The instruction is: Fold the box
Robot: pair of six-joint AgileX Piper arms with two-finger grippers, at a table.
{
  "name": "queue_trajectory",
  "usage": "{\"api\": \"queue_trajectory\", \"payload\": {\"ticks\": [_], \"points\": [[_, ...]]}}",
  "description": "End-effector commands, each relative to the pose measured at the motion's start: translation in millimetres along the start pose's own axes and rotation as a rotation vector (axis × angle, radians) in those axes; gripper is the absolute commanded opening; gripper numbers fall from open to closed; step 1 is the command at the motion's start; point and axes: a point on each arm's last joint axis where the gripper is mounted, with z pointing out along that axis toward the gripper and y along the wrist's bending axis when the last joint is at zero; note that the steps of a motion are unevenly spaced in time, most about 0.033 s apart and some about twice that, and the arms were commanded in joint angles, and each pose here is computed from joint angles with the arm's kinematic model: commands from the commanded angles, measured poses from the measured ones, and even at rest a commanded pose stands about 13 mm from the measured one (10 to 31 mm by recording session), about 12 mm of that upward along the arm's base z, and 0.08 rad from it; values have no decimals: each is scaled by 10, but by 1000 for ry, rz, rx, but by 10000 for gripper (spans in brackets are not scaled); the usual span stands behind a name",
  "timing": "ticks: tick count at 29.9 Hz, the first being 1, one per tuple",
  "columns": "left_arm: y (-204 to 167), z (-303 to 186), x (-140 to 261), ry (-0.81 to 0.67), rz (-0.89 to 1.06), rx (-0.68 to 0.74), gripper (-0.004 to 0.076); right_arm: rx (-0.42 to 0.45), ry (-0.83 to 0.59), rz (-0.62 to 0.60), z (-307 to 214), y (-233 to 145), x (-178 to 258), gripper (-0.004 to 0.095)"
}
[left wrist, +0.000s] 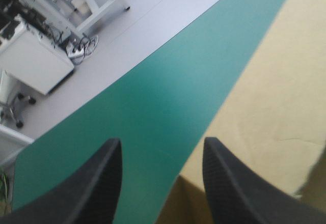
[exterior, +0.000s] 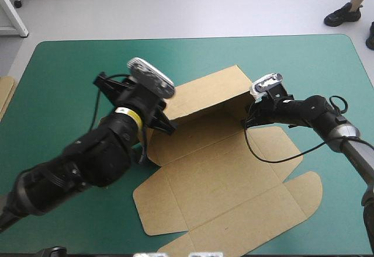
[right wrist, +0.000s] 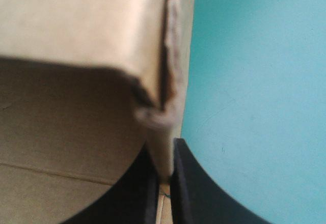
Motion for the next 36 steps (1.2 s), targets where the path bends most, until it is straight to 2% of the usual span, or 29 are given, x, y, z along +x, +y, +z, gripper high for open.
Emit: {"api": "queue_trajectory", "payload": {"ticks": [1, 5, 12, 17, 23, 31, 36], "points": [[523, -150, 45, -26, -140, -56, 359, 17, -78, 24, -146, 24, -165, -17], [901, -100, 253, 68, -230, -105, 359, 16, -80, 36, -152, 25, -168, -18], [1267, 166, 561, 157, -363, -72, 359, 9, -77, 88, -152, 30, -165, -19], [1575, 419, 1014, 223, -605, -49, 347, 7, -75, 108, -158, 34, -165, -19], [1734, 440, 1272, 225, -750, -32, 346, -4, -64, 110, -230, 58, -222, -18], [1764, 446, 1239, 175, -771, -44, 346, 103, 20, 119, -597, 46, -409, -18], [1779, 449, 1221, 150, -776, -52, 346, 139, 131, 187, -792, 46, -526, -16]]}}
